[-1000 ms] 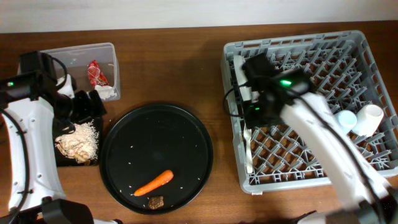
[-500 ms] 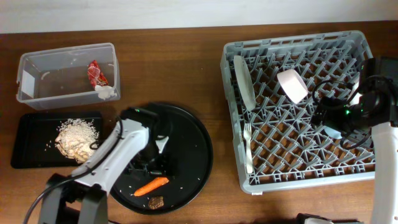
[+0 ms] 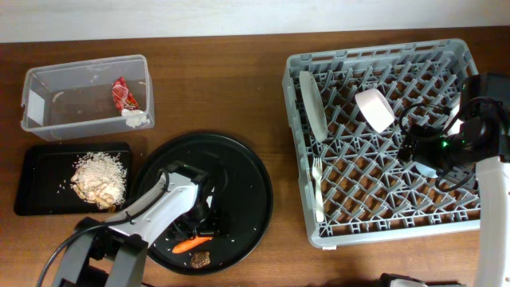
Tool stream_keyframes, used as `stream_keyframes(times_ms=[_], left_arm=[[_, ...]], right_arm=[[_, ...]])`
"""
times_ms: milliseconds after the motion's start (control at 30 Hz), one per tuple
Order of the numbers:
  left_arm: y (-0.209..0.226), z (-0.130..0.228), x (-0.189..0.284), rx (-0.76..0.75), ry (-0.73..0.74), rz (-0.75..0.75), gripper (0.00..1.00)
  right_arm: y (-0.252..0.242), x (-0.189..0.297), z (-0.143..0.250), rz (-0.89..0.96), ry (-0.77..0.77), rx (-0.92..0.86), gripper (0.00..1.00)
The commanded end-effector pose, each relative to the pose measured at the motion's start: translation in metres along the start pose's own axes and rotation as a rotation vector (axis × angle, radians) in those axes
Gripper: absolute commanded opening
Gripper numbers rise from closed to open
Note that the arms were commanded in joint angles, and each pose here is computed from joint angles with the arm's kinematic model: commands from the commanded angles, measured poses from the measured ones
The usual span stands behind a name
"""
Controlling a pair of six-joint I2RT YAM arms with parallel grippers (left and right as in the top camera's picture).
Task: Sort waste into correct bins and load items into the dishwasher rack
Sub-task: 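Grasp the orange carrot on the black tray with left gripper, then drop the carrot onto the small black waste tray with left gripper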
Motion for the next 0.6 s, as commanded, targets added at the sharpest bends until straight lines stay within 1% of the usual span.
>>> stream_keyframes(times_ms=[0,33,100,167,200,233,333,400,433,567], left_arm=[[0.0,-0.001,-0.005,0.026,-0.024,-0.003,0.93],[-0.001,-0.003,-0.005,0.025,-0.035,0.002,0.89],[-0.001,-0.004,-0.005,0.024,-0.041,0.006,0.72],[-0.001,-0.004,-0.005,0.024,-0.041,0.006,0.61],[-0.001,-0.005,-0.005,0.023,-0.047,0.008,0.53],[-0.002,-0.007,-0.004,0.021,-0.061,0.014,0.5],[-0.005,-0.021,0.0,0.018,-0.147,0.009,0.5],[-0.001,-0.027,0.005,0.034,-0.176,-0.012,0.37],[0.002,-0.029,0.006,0.045,-0.182,-0.011,0.32],[0.01,-0.045,0.021,0.096,-0.237,0.0,0.25]], right_arm=[[-0.001,0.0,0.001,0.0,0.005,-0.001,0.99],[-0.001,0.0,0.002,0.001,0.008,-0.002,0.99],[-0.002,0.0,0.002,0.002,0.01,-0.001,0.99],[-0.002,0.0,0.002,0.002,0.01,-0.002,0.99],[-0.002,0.0,0.002,0.002,0.01,-0.002,0.99],[-0.002,0.0,0.002,0.002,0.011,-0.002,0.99],[-0.002,0.0,0.003,0.003,0.015,-0.001,0.99],[-0.002,0.0,0.004,0.003,0.018,-0.002,0.99],[-0.002,0.0,0.003,0.003,0.017,-0.002,0.99],[-0.002,0.0,0.004,0.003,0.018,-0.002,0.99]])
Point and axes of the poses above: each gripper's point midway between its finger pads, its own x axis back along the fingers, its own y axis along the line the jaws close on, z = x × y, the point moved 8 cm from there along x, back along the fingers, and after that the axes turned 1 degree about x, right-handed, at the moved point
